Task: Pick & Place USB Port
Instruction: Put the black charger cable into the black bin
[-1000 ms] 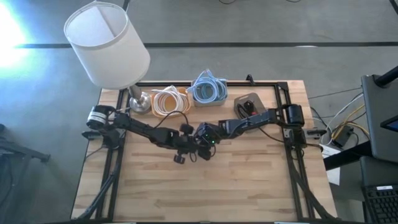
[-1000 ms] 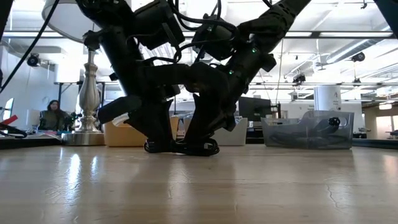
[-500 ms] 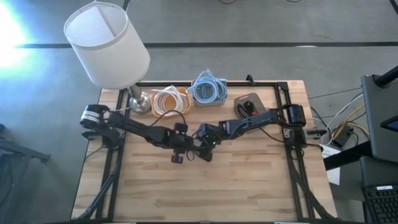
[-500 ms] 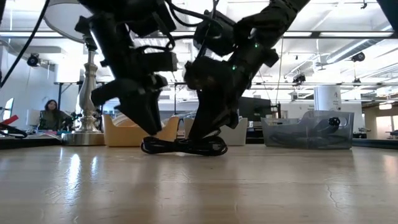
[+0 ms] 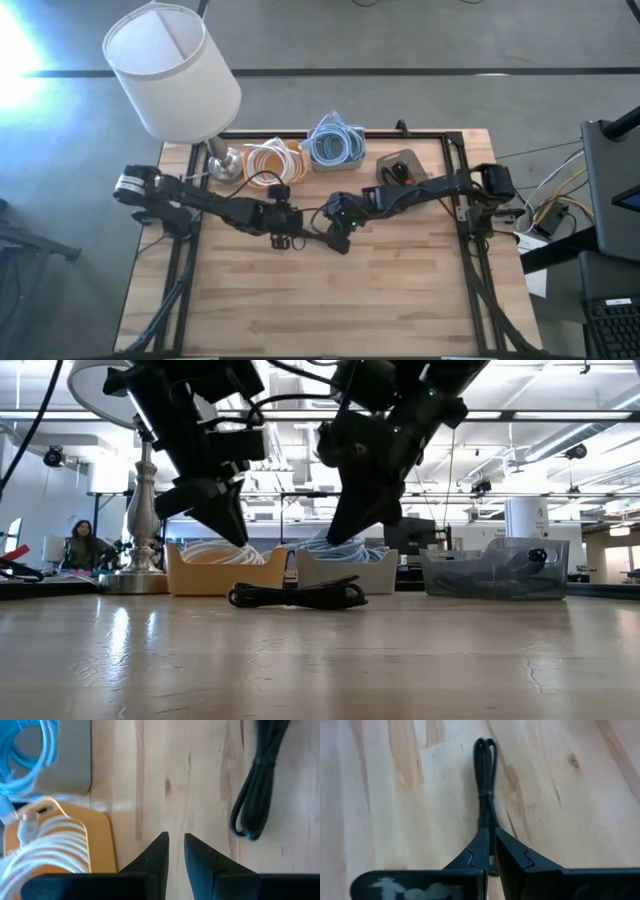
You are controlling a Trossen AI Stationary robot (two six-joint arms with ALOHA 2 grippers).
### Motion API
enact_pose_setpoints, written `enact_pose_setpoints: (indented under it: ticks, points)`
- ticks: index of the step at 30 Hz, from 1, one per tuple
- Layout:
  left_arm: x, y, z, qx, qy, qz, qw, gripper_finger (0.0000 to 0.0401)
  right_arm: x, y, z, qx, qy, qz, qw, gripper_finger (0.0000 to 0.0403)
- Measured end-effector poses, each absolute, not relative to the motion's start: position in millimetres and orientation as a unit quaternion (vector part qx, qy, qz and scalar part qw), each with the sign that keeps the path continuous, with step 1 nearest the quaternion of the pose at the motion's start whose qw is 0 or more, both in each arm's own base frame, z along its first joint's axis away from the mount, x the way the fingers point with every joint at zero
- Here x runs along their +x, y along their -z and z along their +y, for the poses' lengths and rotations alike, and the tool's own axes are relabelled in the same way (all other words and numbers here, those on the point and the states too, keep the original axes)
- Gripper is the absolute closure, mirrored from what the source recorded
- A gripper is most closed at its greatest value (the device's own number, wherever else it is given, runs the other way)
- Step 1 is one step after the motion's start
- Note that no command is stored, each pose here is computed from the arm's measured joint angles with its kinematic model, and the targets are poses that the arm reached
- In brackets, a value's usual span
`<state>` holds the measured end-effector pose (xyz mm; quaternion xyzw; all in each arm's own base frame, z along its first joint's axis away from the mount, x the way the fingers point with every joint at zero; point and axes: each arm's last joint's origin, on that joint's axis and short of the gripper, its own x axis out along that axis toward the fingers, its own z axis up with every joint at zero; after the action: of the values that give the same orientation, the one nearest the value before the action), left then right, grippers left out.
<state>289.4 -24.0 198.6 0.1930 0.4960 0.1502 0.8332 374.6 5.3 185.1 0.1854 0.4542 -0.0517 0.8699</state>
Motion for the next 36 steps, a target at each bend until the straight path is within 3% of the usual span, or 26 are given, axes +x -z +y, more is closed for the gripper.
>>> enact_pose_setpoints:
  ticks: [16, 24, 36]
  points:
    - [285.3, -191.7, -23.7, 0.180, -0.154, 0.507, 0.829, 0.0339, 379.8, -165.3, 5.5, 0.155, 0.043, 0.474, 0.866, 0.0355]
    - [285.4, -191.8, -23.7, 0.179, -0.154, 0.506, 0.829, 0.0339, 380.3, -165.6, 3.3, 0.071, 0.023, 0.472, 0.878, 0.0335]
    - [284.6, -190.8, -23.6, 0.180, -0.154, 0.508, 0.828, 0.0339, 389.0, -171.8, 3.4, 0.067, 0.014, 0.423, 0.904, 0.0333]
